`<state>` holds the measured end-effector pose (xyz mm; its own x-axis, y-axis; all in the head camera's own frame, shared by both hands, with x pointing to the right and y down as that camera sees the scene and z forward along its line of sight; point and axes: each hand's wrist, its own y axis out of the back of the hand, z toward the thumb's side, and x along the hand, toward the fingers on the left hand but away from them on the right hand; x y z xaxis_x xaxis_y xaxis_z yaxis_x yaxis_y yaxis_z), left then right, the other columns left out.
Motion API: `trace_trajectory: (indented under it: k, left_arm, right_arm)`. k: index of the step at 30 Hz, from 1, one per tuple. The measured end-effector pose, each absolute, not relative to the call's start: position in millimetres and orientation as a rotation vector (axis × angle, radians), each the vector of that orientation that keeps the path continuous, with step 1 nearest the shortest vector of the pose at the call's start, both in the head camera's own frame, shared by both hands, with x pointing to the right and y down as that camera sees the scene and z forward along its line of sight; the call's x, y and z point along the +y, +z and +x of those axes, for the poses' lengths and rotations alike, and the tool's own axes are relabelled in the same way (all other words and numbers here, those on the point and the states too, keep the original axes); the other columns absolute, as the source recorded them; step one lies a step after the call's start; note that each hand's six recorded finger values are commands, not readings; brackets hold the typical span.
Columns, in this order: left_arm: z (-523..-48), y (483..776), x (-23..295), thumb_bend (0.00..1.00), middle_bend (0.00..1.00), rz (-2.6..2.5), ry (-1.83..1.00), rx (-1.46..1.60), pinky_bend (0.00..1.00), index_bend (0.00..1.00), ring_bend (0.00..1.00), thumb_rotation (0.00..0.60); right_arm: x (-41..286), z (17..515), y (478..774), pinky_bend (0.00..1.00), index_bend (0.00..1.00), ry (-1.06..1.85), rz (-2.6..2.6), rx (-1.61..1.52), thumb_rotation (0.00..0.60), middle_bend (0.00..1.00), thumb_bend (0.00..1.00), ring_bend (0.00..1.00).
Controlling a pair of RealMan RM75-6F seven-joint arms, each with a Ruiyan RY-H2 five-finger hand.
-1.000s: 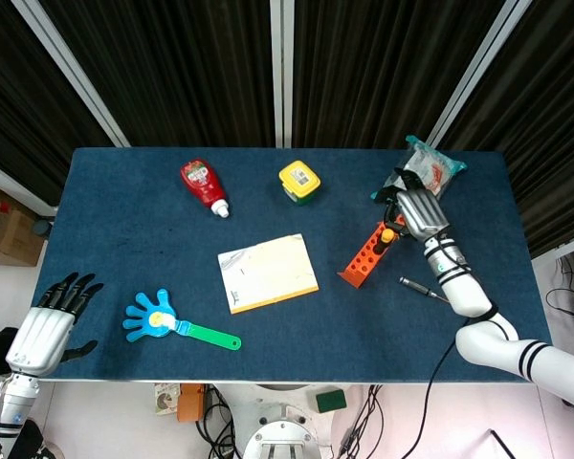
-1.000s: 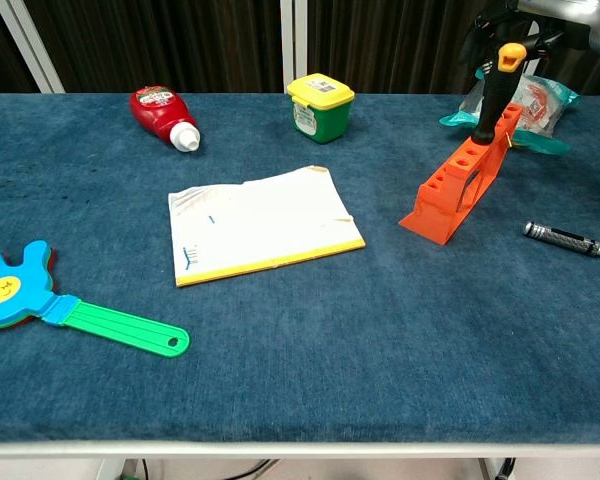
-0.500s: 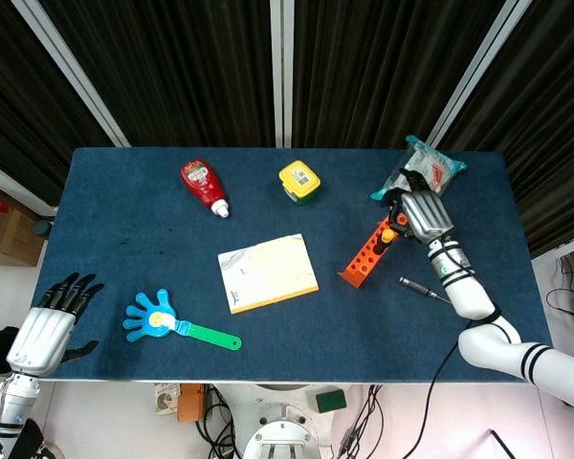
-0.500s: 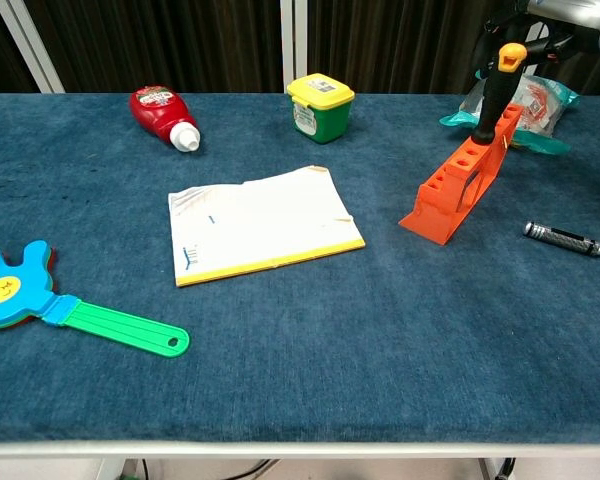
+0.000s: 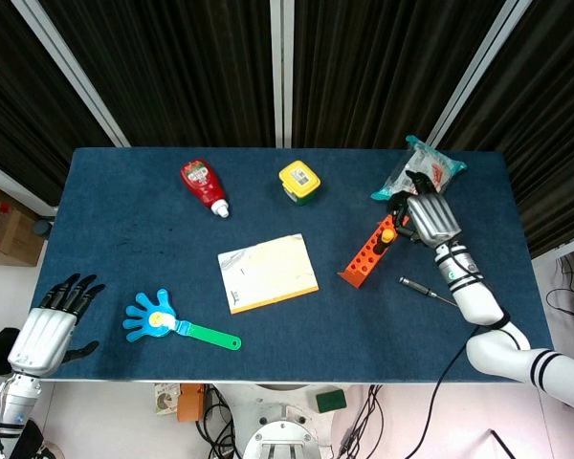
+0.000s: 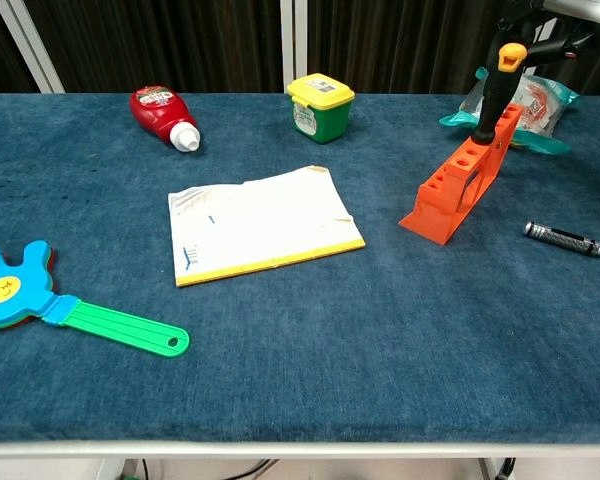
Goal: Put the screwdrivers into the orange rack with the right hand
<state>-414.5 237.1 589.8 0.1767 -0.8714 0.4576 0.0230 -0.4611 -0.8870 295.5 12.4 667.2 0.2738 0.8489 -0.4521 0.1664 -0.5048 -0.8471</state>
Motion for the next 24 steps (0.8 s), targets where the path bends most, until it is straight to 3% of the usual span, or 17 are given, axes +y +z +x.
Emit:
trace_trajectory:
  k: [14, 16, 20, 24]
  left_arm:
    - [-414, 591, 238, 0.06, 0.08, -1.644, -1.405, 0.817, 0.18, 0.16, 0.03, 0.600]
    - [-414, 591, 237, 0.06, 0.08, -1.644, -1.405, 0.817, 0.18, 0.16, 0.03, 0.600]
    - [-414, 590, 237, 0.06, 0.08, -1.646, -1.404, 0.819, 0.18, 0.16, 0.03, 0.600]
    - [-416, 589, 237, 0.06, 0.08, -1.645, -1.403, 0.826, 0.18, 0.16, 0.03, 0.600]
  right_arm:
    - [19, 306, 662, 0.00, 0.49, 1.259, -1.849, -0.922, 0.369, 0.43, 0.97, 0.00]
    - [19, 305, 660, 0.00, 0.44, 1.244, -1.849, -0.933, 0.369, 0.40, 0.97, 0.00]
    - [19, 310, 649, 0.00, 0.25, 1.211, -1.846, -0.965, 0.366, 0.27, 0.97, 0.00]
    - [23, 326, 631, 0.00, 0.21, 1.180, -1.816, -1.019, 0.359, 0.22, 0.98, 0.00]
